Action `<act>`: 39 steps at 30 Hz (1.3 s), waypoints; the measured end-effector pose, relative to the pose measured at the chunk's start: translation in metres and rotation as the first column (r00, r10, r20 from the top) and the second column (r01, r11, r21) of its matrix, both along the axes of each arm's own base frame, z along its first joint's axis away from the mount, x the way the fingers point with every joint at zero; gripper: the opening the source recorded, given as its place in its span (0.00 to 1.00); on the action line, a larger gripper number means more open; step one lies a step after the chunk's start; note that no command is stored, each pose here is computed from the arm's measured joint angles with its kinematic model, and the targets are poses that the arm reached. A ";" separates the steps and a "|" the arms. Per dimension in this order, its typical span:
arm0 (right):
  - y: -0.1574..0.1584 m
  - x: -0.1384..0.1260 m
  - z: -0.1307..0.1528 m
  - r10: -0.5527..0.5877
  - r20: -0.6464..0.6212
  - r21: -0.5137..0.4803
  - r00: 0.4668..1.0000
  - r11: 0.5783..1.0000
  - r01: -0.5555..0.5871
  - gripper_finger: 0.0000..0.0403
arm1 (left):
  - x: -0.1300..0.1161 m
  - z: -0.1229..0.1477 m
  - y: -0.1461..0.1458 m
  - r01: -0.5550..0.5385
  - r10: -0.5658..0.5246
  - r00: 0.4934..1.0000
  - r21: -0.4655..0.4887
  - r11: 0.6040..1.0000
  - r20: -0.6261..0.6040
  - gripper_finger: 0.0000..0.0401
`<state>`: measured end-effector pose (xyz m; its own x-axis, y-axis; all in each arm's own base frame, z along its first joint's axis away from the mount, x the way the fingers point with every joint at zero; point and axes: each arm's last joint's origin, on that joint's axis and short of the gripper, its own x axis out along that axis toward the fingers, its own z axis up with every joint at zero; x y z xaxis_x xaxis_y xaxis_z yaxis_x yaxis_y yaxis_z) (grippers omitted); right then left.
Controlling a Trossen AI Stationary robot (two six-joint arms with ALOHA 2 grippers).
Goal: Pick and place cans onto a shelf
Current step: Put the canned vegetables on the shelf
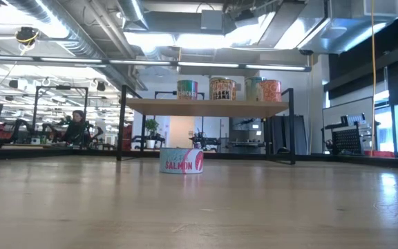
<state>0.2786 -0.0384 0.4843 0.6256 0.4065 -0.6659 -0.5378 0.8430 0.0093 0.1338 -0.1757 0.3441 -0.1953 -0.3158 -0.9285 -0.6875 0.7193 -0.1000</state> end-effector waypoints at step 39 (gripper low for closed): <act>0.000 0.001 0.001 -0.038 -0.011 0.034 0.999 0.999 0.038 0.17 | 0.003 -0.068 -0.031 0.426 -0.380 0.886 -0.144 0.893 0.266 0.00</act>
<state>0.2797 -0.0381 0.4851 0.6342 0.4049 -0.6587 -0.5052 0.8619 0.0434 0.1363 -0.2072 0.2757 -0.1377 -0.4315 -0.8915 -0.2843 0.8794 -0.3818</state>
